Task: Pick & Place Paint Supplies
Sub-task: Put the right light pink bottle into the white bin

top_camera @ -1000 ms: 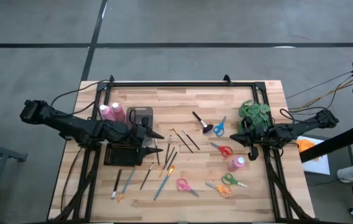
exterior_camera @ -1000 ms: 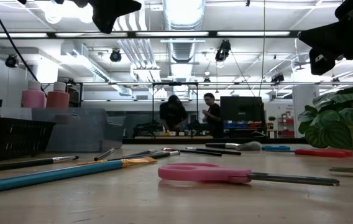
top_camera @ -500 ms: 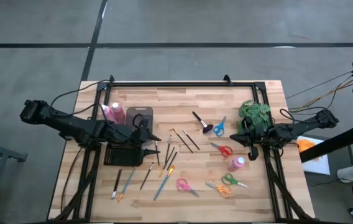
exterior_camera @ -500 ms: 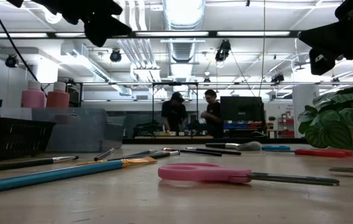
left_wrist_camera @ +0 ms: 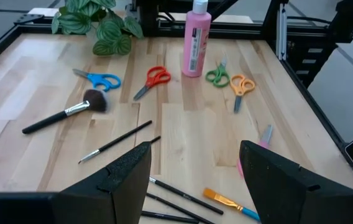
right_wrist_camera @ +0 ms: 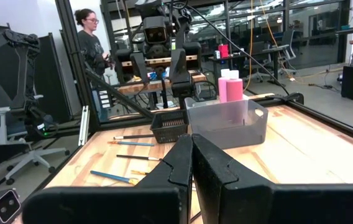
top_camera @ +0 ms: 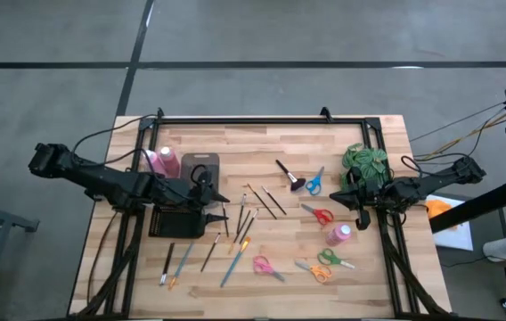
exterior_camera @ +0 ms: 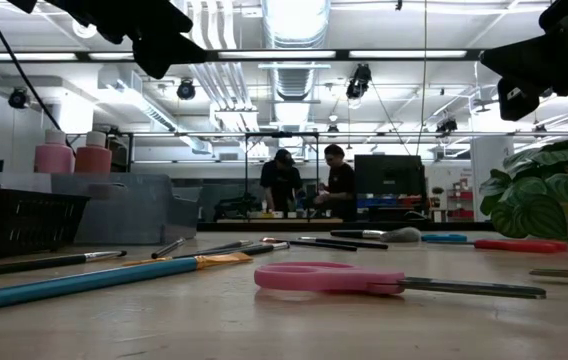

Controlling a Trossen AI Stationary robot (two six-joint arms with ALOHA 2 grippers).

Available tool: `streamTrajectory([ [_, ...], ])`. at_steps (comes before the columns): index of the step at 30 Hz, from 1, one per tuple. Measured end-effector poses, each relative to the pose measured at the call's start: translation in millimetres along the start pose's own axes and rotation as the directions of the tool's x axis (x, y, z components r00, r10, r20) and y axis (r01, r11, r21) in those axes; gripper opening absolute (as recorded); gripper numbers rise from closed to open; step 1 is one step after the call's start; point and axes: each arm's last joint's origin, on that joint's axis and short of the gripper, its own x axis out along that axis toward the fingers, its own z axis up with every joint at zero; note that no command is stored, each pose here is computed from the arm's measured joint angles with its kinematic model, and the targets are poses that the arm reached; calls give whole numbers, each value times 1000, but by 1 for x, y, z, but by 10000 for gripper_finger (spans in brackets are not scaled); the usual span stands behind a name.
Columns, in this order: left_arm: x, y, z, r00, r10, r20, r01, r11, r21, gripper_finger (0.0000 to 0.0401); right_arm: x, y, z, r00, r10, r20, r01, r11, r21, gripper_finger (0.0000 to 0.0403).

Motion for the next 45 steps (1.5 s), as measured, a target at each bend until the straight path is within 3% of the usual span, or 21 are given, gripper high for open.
streamTrajectory([
  [7,0,0,0,1000,0,1,0,1000,0,245,0,1,5,999,8,49,-13,996,88,9],
  [11,0,0,0,1000,0,1,0,1000,0,245,-2,6,17,973,173,154,-195,971,139,8],
  [14,0,0,0,1000,0,1,0,1000,0,245,-3,9,31,963,195,186,-223,965,139,8],
  [19,0,0,0,1000,0,1,0,1000,0,245,-3,11,60,995,99,-22,-96,990,107,8],
  [24,0,0,0,1000,0,0,0,1000,0,245,7,20,95,959,40,-279,-4,992,126,9],
  [27,0,0,0,1000,1,-1,-1,1000,0,245,21,27,104,884,-15,-466,57,995,76,8],
  [34,0,0,0,1000,1,-2,-1,1000,0,245,62,43,118,612,-175,-771,133,984,-118,9],
  [36,0,0,0,1000,1,-3,-1,1000,0,245,73,50,121,536,-168,-827,134,985,-113,9],
  [41,0,0,-1,1000,1,-6,-1,1000,0,245,88,64,130,365,-141,-920,272,962,-40,9],
  [45,0,0,-1,1000,1,-6,-1,1000,0,245,97,78,138,267,8,-964,271,959,83,9],
])
